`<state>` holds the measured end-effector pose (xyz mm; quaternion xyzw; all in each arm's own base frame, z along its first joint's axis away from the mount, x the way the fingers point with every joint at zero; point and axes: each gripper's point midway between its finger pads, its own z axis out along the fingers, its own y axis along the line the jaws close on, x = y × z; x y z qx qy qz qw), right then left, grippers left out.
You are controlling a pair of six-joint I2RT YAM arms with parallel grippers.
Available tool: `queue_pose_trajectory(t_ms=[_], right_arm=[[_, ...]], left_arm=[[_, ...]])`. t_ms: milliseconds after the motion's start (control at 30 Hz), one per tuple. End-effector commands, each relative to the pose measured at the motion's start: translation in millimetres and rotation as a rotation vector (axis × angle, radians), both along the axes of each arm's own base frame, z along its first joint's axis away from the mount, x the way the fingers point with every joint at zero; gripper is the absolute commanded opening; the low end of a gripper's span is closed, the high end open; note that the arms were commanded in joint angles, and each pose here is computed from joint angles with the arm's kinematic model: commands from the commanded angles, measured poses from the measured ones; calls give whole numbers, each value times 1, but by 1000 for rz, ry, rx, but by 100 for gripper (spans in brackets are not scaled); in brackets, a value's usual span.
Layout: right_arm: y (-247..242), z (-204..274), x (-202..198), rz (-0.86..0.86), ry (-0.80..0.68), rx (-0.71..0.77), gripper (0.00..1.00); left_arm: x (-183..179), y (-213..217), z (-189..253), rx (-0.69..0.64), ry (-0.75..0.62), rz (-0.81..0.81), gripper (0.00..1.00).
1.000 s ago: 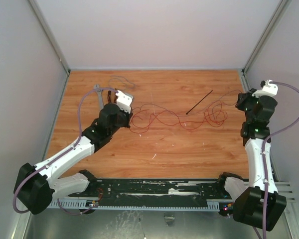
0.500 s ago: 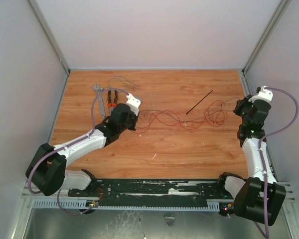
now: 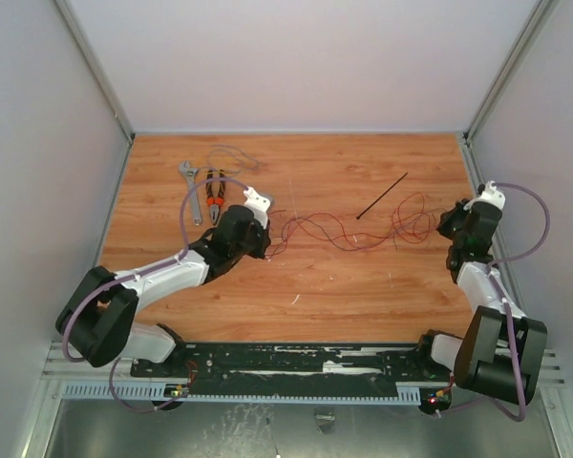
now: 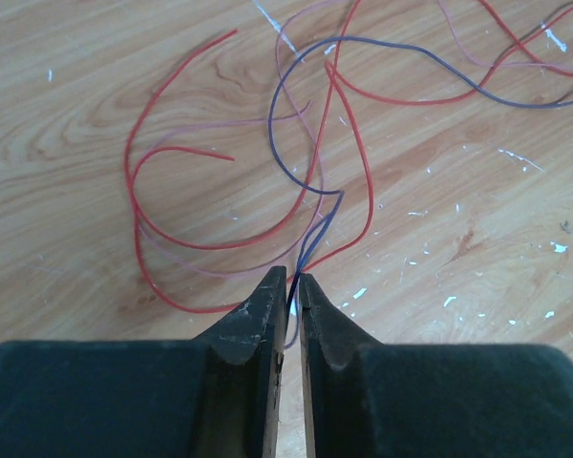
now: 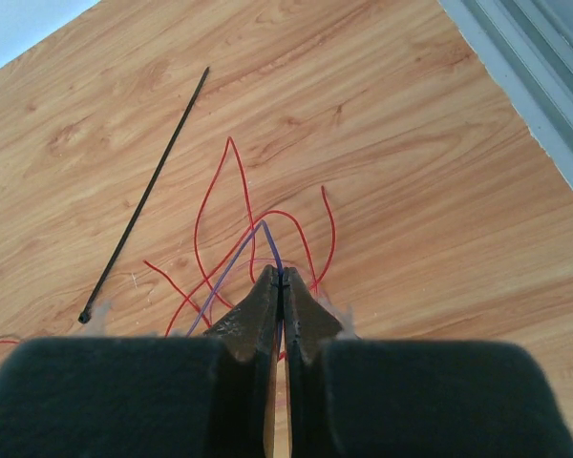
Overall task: Zip-tie the wires
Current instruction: Place the cable at the center of the board.
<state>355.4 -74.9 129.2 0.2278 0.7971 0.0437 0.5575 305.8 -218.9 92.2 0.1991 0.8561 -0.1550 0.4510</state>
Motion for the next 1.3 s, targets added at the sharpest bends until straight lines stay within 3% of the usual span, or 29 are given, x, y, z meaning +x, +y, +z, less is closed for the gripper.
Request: queue_pose_trajectory(t_ms=[0, 300, 400, 467, 633, 867, 967, 1100, 1267], right_arm=[[-10, 3, 3, -46, -42, -11, 0], [-13, -15, 4, -52, 11, -12, 3], [-17, -9, 5, -62, 13, -32, 6], [-20, -4, 5, -73, 10, -46, 20], [-28, 7, 7, -92, 9, -73, 38], [-19, 39, 10, -41, -72, -65, 46], [-10, 49, 12, -2, -101, -46, 47], [-1, 52, 12, 35, -130, -11, 51], [3, 47, 9, 39, -138, 5, 65]], left_arm=[[0, -4, -9, -24, 21, 17, 16], [1, 14, -19, 16, 40, 122, 17], [5, 24, -12, 37, 19, 179, 25], [6, 33, -9, 55, 6, 217, 35], [7, 53, -8, 90, 1, 320, 55], [14, 64, 25, 26, -71, 385, 80], [24, 64, 63, -75, -148, 394, 98], [48, 85, 117, -218, -249, 485, 98], [93, 133, 126, -191, -191, 615, 98]])
